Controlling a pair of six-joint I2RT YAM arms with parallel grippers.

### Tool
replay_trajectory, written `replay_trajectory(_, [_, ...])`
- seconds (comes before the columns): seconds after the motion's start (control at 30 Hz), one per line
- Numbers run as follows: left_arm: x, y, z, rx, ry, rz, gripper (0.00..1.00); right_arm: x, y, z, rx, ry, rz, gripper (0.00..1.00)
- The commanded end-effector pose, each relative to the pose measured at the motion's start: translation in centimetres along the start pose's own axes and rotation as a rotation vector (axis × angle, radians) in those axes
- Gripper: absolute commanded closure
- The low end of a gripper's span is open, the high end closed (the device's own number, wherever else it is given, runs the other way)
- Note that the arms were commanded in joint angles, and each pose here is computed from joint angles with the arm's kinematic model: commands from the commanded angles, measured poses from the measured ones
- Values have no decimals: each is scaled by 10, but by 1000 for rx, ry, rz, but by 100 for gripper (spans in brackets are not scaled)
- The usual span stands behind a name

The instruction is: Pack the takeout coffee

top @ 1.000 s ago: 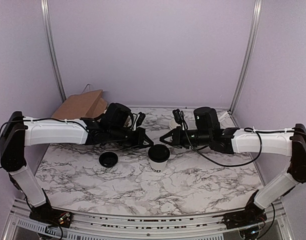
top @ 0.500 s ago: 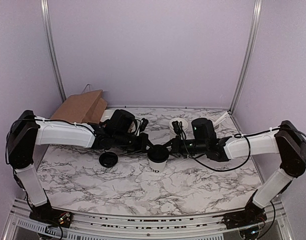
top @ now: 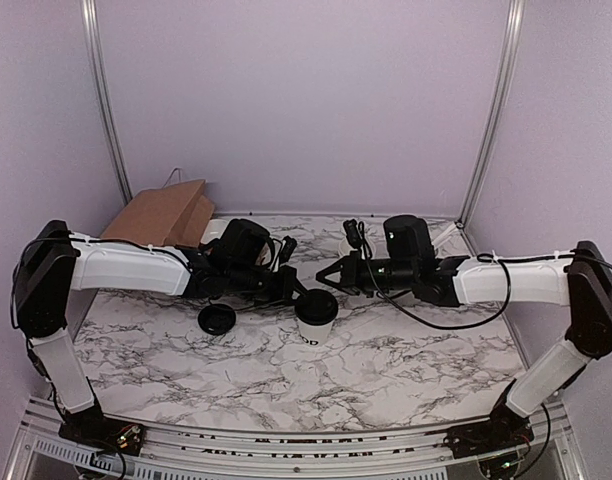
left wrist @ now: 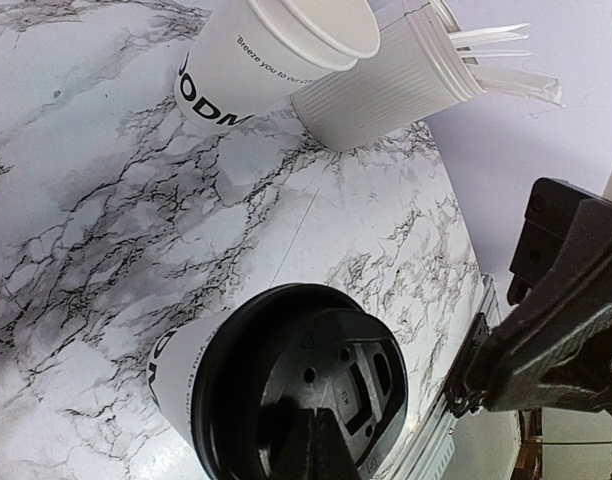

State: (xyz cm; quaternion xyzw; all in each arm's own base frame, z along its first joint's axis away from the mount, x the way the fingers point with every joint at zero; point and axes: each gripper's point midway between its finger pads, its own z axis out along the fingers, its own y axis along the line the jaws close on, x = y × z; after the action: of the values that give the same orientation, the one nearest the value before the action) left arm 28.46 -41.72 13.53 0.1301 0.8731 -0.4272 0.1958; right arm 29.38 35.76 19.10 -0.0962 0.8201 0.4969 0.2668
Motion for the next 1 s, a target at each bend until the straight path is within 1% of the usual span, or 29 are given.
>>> replay_trajectory(0.0, [21, 31, 2, -105, 59, -22, 100, 18, -35, 8, 85, 41, 55, 100])
replay_trajectory(0.1, [22, 32, 1, -108, 59, -23, 100, 38, -61, 15, 152, 97, 98, 100])
replay_trajectory(0.2, [22, 32, 1, -108, 58, -22, 100, 35, -63, 13, 178, 84, 97, 100])
replay_trajectory(0.33, [21, 32, 0, -110, 55, -22, 100, 9, -44, 2, 187, 27, 36, 100])
replay_trajectory(0.43, [22, 33, 0, -112, 55, -23, 100, -8, -20, -7, 151, -14, -19, 100])
replay_trajectory(0.57, [21, 33, 0, -113, 54, -22, 100, -13, 7, -18, 90, -37, -82, 100])
replay_trajectory(0.63, [20, 33, 1, -113, 53, -22, 100, -6, 9, -17, 76, -20, -88, 100])
replay_trajectory(0.73, [21, 33, 1, -112, 55, -22, 100, 15, -1, -11, 85, 21, -70, 100])
replay_trajectory(0.9, [21, 34, 2, -116, 58, -23, 100, 63, -35, 4, 126, 137, -4, 100])
replay_trajectory(0.97, [21, 34, 2, -115, 58, -22, 100, 74, -47, 7, 158, 176, 16, 100])
